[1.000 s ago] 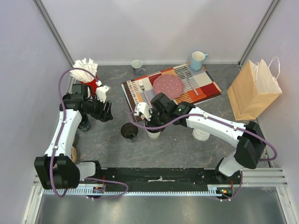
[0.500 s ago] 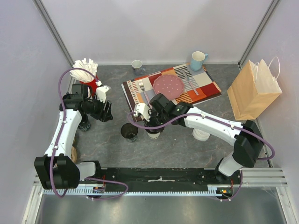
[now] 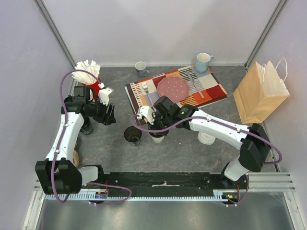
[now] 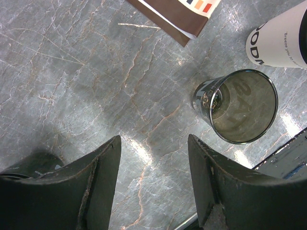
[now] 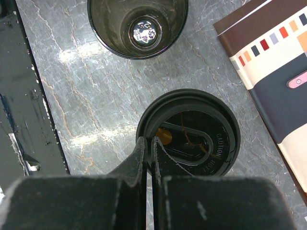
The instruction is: Pack the takeout coffee
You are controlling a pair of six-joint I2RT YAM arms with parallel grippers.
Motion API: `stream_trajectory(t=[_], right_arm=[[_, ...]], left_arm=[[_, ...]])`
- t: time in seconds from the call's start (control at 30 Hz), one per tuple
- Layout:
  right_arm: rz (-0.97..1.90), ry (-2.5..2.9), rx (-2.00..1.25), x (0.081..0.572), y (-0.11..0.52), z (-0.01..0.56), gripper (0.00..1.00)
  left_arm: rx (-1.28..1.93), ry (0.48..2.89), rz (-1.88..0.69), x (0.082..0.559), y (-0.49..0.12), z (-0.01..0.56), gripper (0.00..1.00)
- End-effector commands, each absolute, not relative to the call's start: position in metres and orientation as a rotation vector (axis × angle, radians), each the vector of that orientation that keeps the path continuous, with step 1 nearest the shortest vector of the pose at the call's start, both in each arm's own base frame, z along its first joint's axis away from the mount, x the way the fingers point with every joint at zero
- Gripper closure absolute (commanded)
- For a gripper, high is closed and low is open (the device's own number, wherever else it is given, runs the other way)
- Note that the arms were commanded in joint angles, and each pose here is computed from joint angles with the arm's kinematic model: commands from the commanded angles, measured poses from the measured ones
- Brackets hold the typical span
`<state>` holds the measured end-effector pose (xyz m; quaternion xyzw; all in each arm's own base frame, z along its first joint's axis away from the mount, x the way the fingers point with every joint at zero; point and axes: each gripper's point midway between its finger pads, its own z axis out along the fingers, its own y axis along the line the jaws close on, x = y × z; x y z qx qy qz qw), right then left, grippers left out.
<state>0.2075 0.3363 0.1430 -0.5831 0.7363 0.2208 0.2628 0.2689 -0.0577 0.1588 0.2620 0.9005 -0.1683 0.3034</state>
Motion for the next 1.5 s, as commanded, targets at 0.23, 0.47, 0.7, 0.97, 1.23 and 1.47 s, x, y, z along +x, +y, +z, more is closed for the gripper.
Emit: stream_trajectory(t=[0.23, 0.47, 0.7, 0.97, 1.23, 1.47], right_arm=[[0.571, 1.961, -1.517, 0.215, 0.339, 0.172, 1.0], [0.574, 1.979, -1.536, 0.215, 0.34, 0.161, 1.0], [0.6, 1.979, -1.546, 0.214, 0.345, 0.157, 1.0], [0.617, 1.983, -1.551, 0.214, 0.349, 0.152, 1.0], [0.616, 1.986, -1.543, 0.213, 0.348, 0.154, 1.0], [0.624, 1.997, -1.505, 0.208, 0.341, 0.158, 1.0]], left_arm=[[0.734, 2.346, -0.408, 0.271, -0.056, 0.169, 0.35], [0.737, 2.343, -0.401, 0.272, -0.056, 0.17, 0.35], [0.741, 2.344, -0.391, 0.271, -0.055, 0.17, 0.35], [0.744, 2.343, -0.388, 0.271, -0.054, 0.17, 0.35], [0.748, 2.347, -0.394, 0.27, -0.055, 0.168, 0.35], [0.749, 2.348, -0.393, 0.27, -0.054, 0.167, 0.35]])
